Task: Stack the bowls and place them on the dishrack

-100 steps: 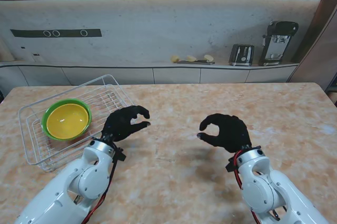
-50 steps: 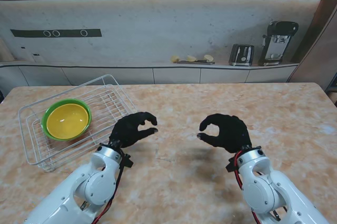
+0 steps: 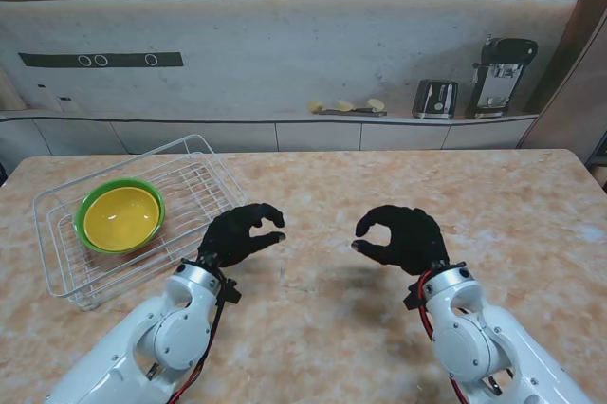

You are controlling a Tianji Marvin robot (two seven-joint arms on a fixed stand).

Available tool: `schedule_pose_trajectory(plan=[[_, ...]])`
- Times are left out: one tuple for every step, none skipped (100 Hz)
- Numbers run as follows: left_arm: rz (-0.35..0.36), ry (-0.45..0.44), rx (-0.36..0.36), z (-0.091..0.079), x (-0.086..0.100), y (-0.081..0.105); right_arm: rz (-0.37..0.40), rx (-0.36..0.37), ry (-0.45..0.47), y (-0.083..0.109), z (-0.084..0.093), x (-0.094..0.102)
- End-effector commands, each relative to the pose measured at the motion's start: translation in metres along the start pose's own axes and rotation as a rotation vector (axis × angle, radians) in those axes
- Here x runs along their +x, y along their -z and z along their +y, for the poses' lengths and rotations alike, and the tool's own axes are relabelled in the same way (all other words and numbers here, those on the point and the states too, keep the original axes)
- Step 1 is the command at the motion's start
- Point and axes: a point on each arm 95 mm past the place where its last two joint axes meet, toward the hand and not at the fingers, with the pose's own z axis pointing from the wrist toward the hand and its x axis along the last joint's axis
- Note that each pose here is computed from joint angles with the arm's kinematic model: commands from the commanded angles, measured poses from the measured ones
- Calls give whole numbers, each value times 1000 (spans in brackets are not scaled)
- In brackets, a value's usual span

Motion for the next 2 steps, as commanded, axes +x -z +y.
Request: schedule_pose_trajectory(plan=[[0,2,-11,1,2,0,-2,20,-6,1,-5,2],[0,2,-11,1,2,0,-1,20,-6,1,-5,2]])
